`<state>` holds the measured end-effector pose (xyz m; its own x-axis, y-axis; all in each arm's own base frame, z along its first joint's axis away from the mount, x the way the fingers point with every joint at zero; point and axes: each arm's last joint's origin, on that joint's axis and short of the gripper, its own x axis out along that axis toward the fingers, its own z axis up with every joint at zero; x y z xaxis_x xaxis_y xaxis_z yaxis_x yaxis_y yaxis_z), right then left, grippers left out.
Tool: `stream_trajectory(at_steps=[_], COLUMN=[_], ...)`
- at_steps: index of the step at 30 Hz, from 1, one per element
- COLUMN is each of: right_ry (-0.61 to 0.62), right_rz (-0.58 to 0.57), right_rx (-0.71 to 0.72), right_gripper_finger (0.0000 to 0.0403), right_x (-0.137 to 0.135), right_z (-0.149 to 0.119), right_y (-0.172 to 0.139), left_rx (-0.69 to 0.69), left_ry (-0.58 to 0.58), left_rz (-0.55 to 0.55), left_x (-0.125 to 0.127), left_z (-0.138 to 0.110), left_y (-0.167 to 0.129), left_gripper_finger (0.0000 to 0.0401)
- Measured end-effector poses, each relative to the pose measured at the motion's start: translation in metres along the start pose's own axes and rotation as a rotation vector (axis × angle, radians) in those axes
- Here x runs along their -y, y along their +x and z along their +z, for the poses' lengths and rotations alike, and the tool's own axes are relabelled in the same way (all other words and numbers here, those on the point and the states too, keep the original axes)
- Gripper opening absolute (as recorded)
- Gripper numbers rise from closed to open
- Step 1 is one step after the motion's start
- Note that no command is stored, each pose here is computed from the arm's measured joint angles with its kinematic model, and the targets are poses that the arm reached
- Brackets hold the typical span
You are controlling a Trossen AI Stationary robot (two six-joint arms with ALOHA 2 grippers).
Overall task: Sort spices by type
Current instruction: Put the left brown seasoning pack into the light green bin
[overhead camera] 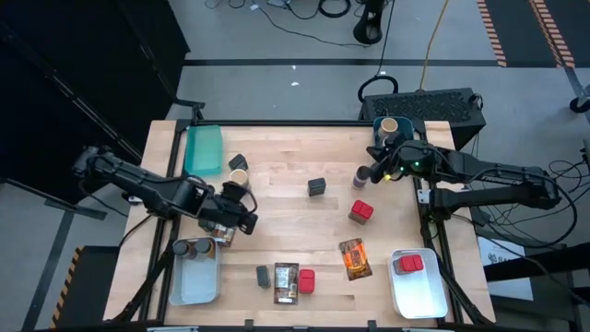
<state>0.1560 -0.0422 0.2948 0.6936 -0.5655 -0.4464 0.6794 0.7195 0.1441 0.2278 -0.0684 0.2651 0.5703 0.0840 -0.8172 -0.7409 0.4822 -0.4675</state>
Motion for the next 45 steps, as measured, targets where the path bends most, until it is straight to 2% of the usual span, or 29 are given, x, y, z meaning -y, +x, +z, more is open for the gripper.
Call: stream_trajectory(at_steps=[4, 12, 38, 41, 45], right_ry=[0.0, -0.006, -0.032, -0.032, -0.034], right_rz=[0.0, 0.01, 0.009, 0.009, 0.009], right_rx=[0.001, 0.024, 0.026, 0.026, 0.026], right_gripper_finger=[0.0, 0.0, 0.0, 0.0, 0.0], right_x=[0.0, -0.001, -0.001, -0.001, -0.001], right_z=[0.0, 0.003, 0.003, 0.003, 0.003], right_y=[0.0, 0.0, 0.0, 0.0, 0.0], left_rx=[-0.113, -0.189, -0.222, -0.228, -0.23], left_ry=[-0.074, -0.059, 0.024, 0.036, 0.034], left_rz=[0.182, 0.37, 0.596, 0.604, 0.602], left_x=[-0.015, -0.024, -0.032, -0.033, -0.033], left_z=[-0.006, -0.007, -0.012, -0.012, -0.012], left_y=[0.007, 0.03, 0.087, 0.089, 0.09], left_gripper_finger=[0.0004, 0.0004, 0.0004, 0.0016, 0.0051])
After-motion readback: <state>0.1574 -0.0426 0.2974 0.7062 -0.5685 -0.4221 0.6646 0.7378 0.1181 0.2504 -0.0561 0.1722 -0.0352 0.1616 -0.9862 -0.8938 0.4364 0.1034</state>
